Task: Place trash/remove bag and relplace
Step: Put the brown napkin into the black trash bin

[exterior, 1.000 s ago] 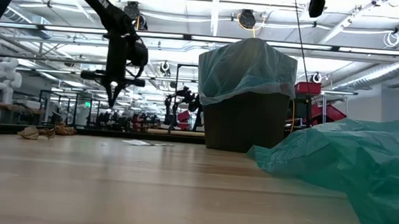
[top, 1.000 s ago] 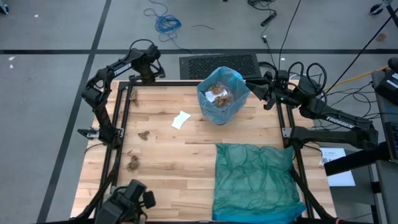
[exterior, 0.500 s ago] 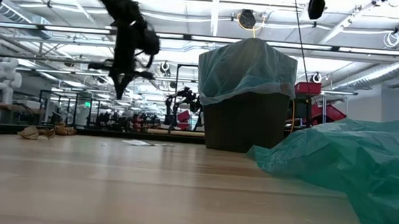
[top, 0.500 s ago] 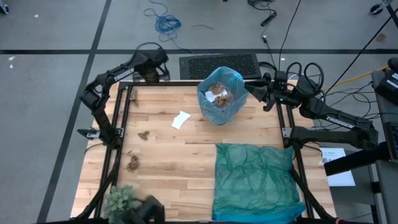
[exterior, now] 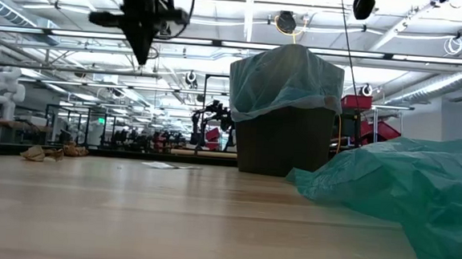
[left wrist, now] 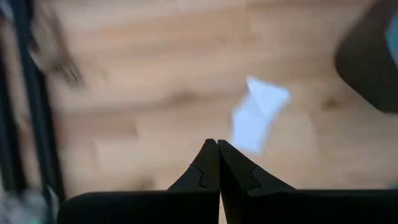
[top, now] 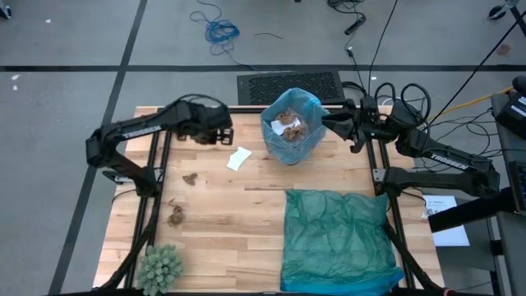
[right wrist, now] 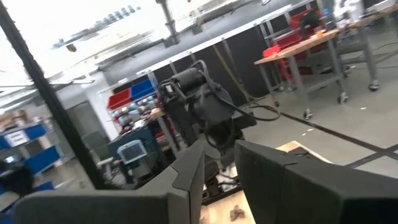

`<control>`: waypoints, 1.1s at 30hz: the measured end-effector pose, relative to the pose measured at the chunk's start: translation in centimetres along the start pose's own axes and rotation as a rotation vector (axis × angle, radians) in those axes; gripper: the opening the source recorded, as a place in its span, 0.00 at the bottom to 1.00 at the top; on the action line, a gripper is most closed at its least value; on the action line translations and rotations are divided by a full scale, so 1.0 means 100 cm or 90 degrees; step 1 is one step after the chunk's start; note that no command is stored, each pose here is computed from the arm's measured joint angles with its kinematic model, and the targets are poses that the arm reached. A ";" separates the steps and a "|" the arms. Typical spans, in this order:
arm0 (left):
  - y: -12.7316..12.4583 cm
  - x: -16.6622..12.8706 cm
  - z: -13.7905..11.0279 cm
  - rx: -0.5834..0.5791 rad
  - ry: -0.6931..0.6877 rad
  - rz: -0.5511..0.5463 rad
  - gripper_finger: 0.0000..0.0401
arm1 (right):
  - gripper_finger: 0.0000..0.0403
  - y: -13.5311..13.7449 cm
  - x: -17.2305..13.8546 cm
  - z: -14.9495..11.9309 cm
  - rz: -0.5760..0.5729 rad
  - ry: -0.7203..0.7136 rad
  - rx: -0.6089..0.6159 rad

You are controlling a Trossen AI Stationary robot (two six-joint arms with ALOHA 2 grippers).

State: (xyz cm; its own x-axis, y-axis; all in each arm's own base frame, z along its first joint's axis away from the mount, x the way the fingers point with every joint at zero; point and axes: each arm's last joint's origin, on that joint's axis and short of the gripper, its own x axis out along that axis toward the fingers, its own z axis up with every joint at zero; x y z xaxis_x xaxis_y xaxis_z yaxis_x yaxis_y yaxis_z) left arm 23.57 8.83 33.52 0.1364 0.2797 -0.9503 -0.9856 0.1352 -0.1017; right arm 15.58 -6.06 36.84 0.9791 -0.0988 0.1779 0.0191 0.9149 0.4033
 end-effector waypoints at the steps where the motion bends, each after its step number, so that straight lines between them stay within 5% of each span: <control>1: -0.001 -0.004 -0.006 -0.011 0.019 -0.015 0.00 | 0.21 0.000 0.000 0.000 0.004 0.003 0.000; 3: -0.001 -0.009 -0.018 -0.021 0.047 -0.016 0.00 | 0.21 0.001 0.000 -0.001 0.019 0.010 0.000; 8: -0.005 -0.003 -0.050 0.011 0.127 0.104 0.00 | 0.21 0.002 0.000 -0.001 0.056 0.030 0.003; 13: -0.021 0.028 -0.073 0.014 0.204 0.141 0.00 | 0.21 0.004 0.000 -0.002 0.080 0.044 0.002; 21: -0.007 0.085 -0.084 0.014 0.236 0.297 0.09 | 0.21 0.004 0.000 -0.003 0.096 0.053 0.002; 33: 0.030 0.151 -0.080 -0.022 0.294 0.279 0.32 | 0.21 0.005 -0.001 -0.003 0.117 0.067 0.026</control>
State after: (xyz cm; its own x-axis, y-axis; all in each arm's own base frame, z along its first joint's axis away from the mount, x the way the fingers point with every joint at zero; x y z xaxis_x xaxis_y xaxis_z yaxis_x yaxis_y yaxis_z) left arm 21.90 5.86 16.51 -0.3304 -0.1378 -0.9337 -0.9436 0.0682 0.3239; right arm 15.59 -5.46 36.75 0.9812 0.1112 0.1579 -0.1675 0.8967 0.4097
